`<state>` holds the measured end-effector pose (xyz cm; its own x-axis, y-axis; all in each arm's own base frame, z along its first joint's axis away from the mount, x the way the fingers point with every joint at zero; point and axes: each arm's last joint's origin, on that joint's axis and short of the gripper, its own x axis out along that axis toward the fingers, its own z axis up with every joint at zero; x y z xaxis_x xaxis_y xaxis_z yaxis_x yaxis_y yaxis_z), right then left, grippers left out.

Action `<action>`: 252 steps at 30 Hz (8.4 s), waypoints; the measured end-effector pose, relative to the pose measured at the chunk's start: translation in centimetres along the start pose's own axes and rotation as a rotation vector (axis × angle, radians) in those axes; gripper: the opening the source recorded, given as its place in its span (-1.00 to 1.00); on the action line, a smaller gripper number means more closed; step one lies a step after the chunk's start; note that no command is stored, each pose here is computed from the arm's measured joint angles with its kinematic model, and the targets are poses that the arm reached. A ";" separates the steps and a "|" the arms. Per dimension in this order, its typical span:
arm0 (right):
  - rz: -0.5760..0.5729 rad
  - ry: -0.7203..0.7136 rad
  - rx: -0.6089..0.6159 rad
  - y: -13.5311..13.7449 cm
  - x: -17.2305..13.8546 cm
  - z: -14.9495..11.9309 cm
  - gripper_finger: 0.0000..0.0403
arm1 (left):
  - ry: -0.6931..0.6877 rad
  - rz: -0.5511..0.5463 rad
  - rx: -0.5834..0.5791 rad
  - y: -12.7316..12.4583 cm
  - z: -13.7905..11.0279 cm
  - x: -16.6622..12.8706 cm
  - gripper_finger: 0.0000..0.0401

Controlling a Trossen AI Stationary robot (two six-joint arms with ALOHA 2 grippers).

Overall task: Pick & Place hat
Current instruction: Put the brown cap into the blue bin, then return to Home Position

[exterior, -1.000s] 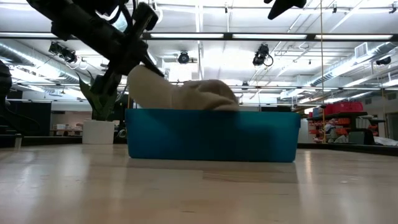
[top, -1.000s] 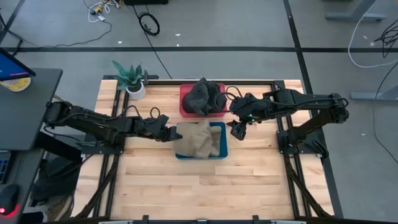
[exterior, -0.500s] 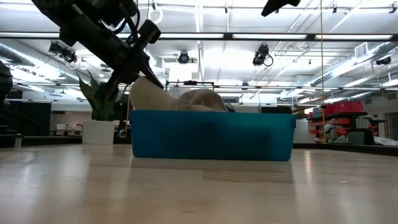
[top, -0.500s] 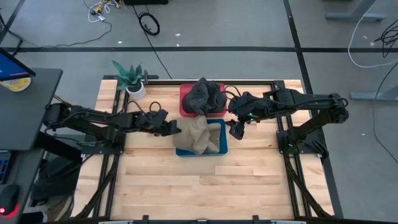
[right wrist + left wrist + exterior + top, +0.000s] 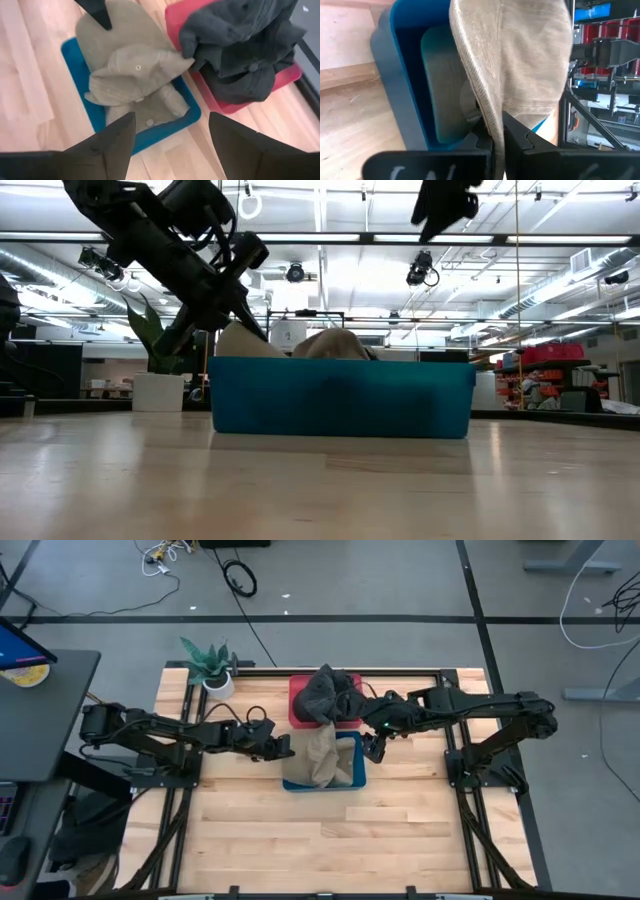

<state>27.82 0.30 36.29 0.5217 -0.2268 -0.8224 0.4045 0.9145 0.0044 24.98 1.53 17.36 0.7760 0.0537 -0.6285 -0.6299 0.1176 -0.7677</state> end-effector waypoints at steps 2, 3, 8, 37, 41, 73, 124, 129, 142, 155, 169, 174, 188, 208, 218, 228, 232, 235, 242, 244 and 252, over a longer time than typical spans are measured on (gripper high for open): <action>-0.005 0.018 0.000 0.0 0.9 -0.5 0.26 | 0.006 -0.002 0.001 0.0 0.0 0.1 -0.93; -0.007 0.025 0.001 0.0 1.4 -0.7 0.26 | 0.002 -0.016 0.017 0.0 0.0 0.1 -0.93; -0.022 0.061 0.014 0.0 3.0 -1.7 0.26 | 0.004 -0.188 0.090 -2.1 0.1 -0.1 -0.93; 0.008 -0.015 -0.017 0.3 3.5 -1.2 0.26 | 0.042 -0.111 0.021 -3.5 1.9 -0.7 -0.93; 0.012 -0.024 -0.015 0.4 3.5 -1.1 0.26 | -0.098 -0.088 -0.013 -3.5 2.4 -0.7 -0.93; 0.101 -0.031 0.019 0.7 3.5 -0.9 0.26 | -0.230 -0.029 0.054 -3.1 2.5 -0.6 0.14; 0.198 0.010 0.173 1.1 3.4 -0.9 0.26 | -0.405 0.049 0.434 -3.4 0.3 0.7 0.23; 0.201 0.010 0.157 1.1 3.4 -0.9 0.26 | -0.409 0.036 0.390 -3.5 0.5 0.7 0.33; 0.200 0.005 0.100 1.1 3.4 -0.9 0.26 | -0.347 0.022 0.249 -3.4 -0.3 -0.4 0.36; 0.190 0.025 0.035 1.0 3.4 -1.2 0.26 | -0.493 0.050 0.221 -3.7 0.1 -4.3 0.27; 0.303 0.140 0.043 0.0 3.6 -1.4 0.26 | -0.645 -0.100 0.357 -5.4 -0.6 -10.0 0.27; 0.332 0.146 0.107 -1.1 3.9 -1.0 0.26 | -0.612 -0.135 0.381 -5.5 -1.4 -10.6 0.27; 0.270 0.083 0.172 -2.8 4.3 -0.1 0.26 | -0.542 -0.206 0.709 -6.5 -1.7 -10.8 0.04; 0.264 -0.045 0.239 -2.3 4.2 1.1 0.26 | -0.611 -0.481 1.141 -6.2 -1.3 -15.8 -0.99; 0.269 -0.041 0.321 -2.3 4.1 1.1 0.26 | -0.774 -0.881 0.939 1.3 -1.9 -15.2 -0.99; 0.270 -0.041 0.333 -2.3 4.1 1.2 0.26 | -0.941 -0.901 1.003 3.9 -1.6 -17.0 -0.99; 0.270 -0.039 0.343 -2.3 4.1 1.1 0.26 | -0.917 -0.870 1.026 4.5 -1.6 -17.1 -0.99; 0.270 -0.039 0.342 -2.3 4.1 1.1 0.26 | -0.858 -0.824 1.032 5.1 -1.7 -16.8 -0.99; 0.271 -0.036 0.340 -2.2 4.1 1.1 0.26 | -0.759 -0.753 1.033 6.5 -1.8 -16.1 -0.99; 0.271 -0.035 0.339 -2.2 4.1 1.1 0.26 | -0.738 -0.758 0.990 6.9 -1.9 -15.4 -0.99; 0.269 -0.034 0.309 -2.1 4.1 1.0 0.26 | -0.725 -0.790 0.971 7.8 -2.1 -14.0 -0.99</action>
<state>29.87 -2.92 33.48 0.6622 -0.0088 -0.7493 0.4540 0.8002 0.3918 9.12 -0.39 19.91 0.9351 0.1044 0.3386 0.0045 0.9521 -0.3059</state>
